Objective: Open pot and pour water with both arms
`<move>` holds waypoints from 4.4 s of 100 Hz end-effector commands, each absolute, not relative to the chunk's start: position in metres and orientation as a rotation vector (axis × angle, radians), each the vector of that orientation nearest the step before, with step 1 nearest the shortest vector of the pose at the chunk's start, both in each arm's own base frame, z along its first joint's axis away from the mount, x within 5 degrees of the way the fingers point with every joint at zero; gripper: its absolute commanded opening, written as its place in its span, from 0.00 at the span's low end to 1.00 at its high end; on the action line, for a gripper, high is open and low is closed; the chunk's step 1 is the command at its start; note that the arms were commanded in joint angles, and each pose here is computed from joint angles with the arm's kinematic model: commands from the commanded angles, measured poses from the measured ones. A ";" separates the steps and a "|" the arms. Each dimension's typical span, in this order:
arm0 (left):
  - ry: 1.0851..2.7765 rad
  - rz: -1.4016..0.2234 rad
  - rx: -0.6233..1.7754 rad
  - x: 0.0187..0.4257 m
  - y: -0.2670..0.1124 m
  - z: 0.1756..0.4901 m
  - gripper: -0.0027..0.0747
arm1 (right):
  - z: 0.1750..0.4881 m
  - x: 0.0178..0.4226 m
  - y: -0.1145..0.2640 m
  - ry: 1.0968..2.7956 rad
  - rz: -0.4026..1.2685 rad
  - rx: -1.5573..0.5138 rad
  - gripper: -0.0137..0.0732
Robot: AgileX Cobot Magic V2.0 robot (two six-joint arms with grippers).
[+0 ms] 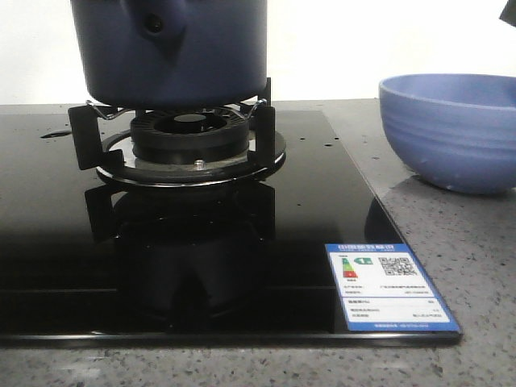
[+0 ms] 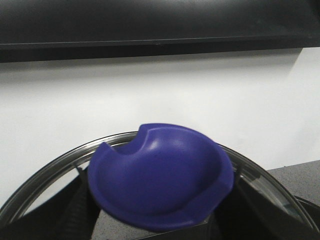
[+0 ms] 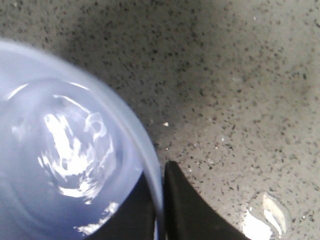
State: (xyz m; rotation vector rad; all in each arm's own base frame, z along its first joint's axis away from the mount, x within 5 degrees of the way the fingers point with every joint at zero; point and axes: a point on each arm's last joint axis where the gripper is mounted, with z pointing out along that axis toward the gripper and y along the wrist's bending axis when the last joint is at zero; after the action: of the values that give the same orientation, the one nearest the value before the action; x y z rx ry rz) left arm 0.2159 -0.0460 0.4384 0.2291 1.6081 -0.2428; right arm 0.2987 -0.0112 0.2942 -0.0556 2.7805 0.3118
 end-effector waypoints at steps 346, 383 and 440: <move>1.544 -0.098 0.049 0.204 -0.005 0.448 0.51 | 0.429 0.335 0.181 1.014 0.270 -0.189 0.11; 1.544 -0.098 0.049 0.204 -0.005 0.448 0.51 | 0.433 0.331 0.182 0.944 0.247 -0.221 0.11; 1.544 -0.098 0.049 0.204 -0.005 0.448 0.51 | 0.433 0.331 0.183 0.941 0.244 -0.232 0.11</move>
State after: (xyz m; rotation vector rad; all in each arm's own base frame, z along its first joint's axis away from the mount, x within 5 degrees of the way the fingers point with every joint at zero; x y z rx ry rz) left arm 0.2130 -0.0088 0.4260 0.1090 1.6631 -0.1101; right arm 0.3491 0.1939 0.3949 -0.2864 1.1070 0.2467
